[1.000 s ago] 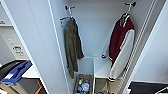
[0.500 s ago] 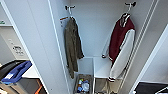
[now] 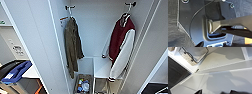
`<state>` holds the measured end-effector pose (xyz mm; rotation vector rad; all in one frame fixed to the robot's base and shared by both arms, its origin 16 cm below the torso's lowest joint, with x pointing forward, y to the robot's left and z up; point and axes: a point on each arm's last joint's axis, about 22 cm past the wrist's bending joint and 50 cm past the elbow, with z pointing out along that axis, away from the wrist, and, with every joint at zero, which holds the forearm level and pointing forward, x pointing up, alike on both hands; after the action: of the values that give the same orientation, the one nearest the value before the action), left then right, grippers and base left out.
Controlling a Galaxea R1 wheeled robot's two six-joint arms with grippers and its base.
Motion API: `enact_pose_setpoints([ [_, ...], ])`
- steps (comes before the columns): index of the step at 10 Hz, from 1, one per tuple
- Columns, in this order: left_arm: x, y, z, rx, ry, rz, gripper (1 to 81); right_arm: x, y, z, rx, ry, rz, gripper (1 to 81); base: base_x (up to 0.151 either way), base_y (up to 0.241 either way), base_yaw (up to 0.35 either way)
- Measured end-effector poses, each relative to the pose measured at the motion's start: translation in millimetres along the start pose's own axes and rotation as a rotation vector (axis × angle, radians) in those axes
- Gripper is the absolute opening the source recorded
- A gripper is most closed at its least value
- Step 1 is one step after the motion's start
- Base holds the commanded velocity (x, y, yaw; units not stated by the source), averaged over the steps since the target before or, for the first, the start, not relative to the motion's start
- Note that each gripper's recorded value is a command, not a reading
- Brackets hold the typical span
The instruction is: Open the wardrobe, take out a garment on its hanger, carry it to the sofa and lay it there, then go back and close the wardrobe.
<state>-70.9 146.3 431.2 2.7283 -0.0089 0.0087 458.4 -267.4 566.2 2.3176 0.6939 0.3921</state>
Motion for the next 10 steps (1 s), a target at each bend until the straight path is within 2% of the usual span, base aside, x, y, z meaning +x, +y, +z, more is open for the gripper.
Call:
enact_pose_setpoints([
  [1,-0.2,0.3,0.0,-0.001,0.000,0.000,81.1,-20.8,12.8,13.0,-0.020,-0.031,-0.010,81.1,0.000,0.000,0.000],
  [4,-0.4,0.1,0.0,0.000,0.000,0.001,81.1,-61.3,47.2,43.5,-0.041,-0.076,0.037,81.1,0.000,0.000,0.000],
  [6,-0.3,0.1,0.0,0.000,0.000,0.002,81.1,-112.3,66.6,64.3,-0.050,-0.147,0.070,81.1,0.000,0.000,0.000],
  [7,-0.4,0.1,0.0,0.000,0.000,0.003,81.1,-127.9,51.4,66.9,-0.009,-0.152,0.071,81.1,0.000,0.000,0.000],
  [8,-0.3,-0.2,-0.1,0.000,0.000,0.003,81.1,-121.5,15.7,62.4,0.089,-0.099,0.068,81.1,0.000,0.000,0.000],
  [10,0.0,-1.4,-0.5,0.001,0.000,0.003,81.1,-88.8,-58.2,39.4,0.318,0.038,0.093,81.1,0.000,0.000,0.000],
])
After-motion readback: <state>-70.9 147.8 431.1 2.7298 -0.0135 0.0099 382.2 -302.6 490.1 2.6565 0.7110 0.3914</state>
